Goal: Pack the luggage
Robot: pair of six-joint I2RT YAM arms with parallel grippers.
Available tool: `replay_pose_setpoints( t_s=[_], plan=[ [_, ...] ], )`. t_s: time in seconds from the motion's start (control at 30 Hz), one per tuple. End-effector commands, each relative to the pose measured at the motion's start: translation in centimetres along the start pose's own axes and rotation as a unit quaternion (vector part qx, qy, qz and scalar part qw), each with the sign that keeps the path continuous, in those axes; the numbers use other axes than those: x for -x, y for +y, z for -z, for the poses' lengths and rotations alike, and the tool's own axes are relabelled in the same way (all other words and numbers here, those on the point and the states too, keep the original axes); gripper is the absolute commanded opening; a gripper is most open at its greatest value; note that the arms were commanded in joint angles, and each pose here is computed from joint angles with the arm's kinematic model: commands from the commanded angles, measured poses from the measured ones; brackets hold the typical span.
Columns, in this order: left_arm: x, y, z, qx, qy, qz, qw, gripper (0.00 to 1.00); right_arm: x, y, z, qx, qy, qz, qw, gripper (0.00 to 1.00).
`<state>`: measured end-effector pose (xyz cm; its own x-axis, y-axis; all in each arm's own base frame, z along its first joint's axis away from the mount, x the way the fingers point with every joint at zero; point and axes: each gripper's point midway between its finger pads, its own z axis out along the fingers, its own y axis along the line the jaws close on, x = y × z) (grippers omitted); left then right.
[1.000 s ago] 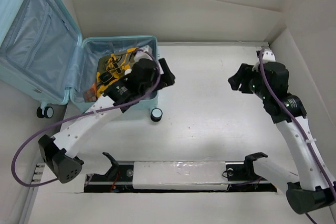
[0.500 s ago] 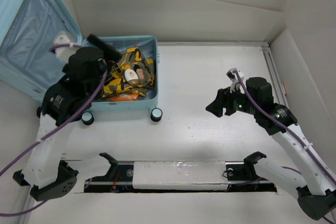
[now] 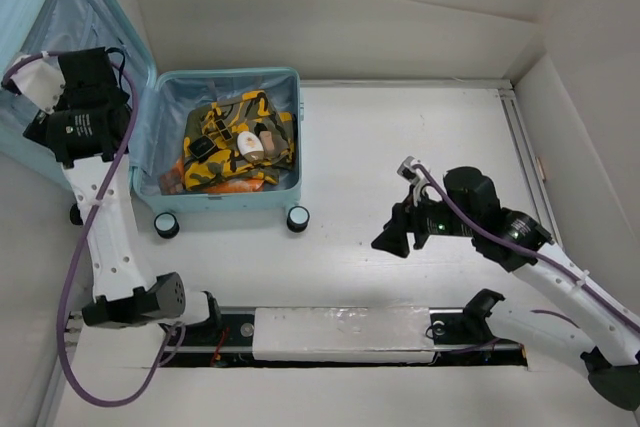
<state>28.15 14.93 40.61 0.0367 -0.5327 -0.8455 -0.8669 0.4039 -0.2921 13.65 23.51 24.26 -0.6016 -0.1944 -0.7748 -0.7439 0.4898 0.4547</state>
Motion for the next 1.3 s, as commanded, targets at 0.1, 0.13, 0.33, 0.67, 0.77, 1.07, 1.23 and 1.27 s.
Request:
replay_pose_setpoints(
  t_s=[0.1, 0.13, 0.33, 0.67, 0.77, 1.07, 1.23, 1.27],
  plan=[
    [3.0, 7.2, 0.7, 0.14, -0.088, -0.034, 0.986, 0.86, 2.1, 1.4, 0.2, 0.014, -0.03, 0.051, 0.998, 0.7],
    [3.2, 7.9, 0.2, 0.16, -0.091, -0.033, 0.982, 0.86, 2.2, 1.8, 0.1, 0.02, -0.027, 0.055, 0.998, 0.7],
    [4.9, 8.8, -1.4, 0.2, -0.098, -0.028, 0.975, 0.86, 1.9, 1.8, -0.1, 0.009, -0.018, 0.066, 0.998, 0.7],
    [5.9, 7.0, -4.7, 0.227, -0.1, -0.045, 0.968, 0.83, 1.6, 1.4, -0.4, -0.001, -0.011, 0.064, 0.998, 0.7],
    [5.8, 8.1, -5.9, 0.23, -0.082, -0.019, 0.969, 0.66, 1.6, 1.0, -0.6, -0.012, -0.009, 0.057, 0.998, 0.7],
    [5.4, 7.6, -7.1, 0.222, -0.067, -0.01, 0.973, 0.13, 0.7, -0.8, -1.8, -0.04, 0.004, 0.042, 0.998, 0.7],
    [2.8, 2.0, -4.4, 0.143, -0.068, -0.036, 0.987, 0.0, 0.5, -0.4, -2.2, -0.024, 0.002, 0.034, 0.999, 0.7],
    [1.2, -0.9, -2.2, 0.088, -0.062, -0.042, 0.993, 0.0, 0.8, -0.3, -2.3, -0.022, -0.003, 0.036, 0.999, 0.7]
  ],
)
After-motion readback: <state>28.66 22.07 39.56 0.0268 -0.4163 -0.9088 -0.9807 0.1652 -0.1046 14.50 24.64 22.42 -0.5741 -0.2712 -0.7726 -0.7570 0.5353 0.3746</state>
